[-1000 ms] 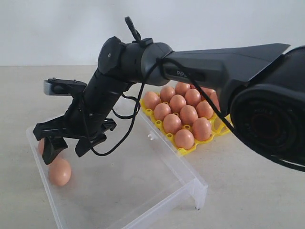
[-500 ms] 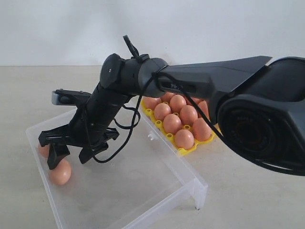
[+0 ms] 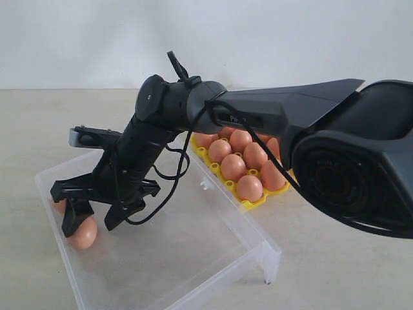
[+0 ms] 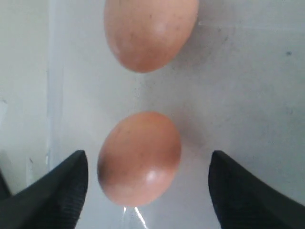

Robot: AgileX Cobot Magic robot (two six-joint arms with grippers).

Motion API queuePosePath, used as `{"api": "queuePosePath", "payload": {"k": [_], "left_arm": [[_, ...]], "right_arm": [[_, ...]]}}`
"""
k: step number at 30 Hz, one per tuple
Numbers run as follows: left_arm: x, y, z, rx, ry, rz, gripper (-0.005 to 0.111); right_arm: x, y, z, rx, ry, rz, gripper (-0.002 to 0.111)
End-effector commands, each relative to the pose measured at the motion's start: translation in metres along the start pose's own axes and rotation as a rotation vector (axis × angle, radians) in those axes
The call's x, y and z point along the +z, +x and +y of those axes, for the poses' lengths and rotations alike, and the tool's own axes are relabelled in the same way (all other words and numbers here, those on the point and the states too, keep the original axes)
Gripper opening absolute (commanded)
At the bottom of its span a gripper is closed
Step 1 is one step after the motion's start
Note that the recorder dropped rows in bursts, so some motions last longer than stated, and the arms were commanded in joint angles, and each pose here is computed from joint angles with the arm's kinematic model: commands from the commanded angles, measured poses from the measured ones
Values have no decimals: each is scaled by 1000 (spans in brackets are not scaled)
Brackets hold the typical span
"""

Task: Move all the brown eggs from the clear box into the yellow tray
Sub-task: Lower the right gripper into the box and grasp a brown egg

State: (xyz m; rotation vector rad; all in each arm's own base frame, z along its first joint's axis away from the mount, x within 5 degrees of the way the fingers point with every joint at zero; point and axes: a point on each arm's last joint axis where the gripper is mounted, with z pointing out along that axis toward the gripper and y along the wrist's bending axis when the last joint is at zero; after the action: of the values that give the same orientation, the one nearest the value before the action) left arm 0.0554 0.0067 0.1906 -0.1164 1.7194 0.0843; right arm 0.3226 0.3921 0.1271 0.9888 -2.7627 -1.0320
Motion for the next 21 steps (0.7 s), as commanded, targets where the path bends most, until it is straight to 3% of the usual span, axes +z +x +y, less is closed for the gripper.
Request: {"api": "queuePosePath", "payload": {"k": [1, 5, 7, 15, 21], "left_arm": [[-1, -2, 0, -4, 5, -7, -4], [-1, -2, 0, -4, 5, -7, -4], [-1, -2, 0, -4, 5, -7, -4], [-1, -2, 0, -4, 5, -7, -4], [-1, -2, 0, -4, 5, -7, -4]], "right_arm": [[9, 8, -10, -20, 32, 82, 68], [10, 2, -12, 0, 51, 16, 68], [11, 0, -14, 12, 57, -7, 62], [20, 4, -17, 39, 27, 25, -1], [8, -4, -15, 15, 39, -49, 0]]}}
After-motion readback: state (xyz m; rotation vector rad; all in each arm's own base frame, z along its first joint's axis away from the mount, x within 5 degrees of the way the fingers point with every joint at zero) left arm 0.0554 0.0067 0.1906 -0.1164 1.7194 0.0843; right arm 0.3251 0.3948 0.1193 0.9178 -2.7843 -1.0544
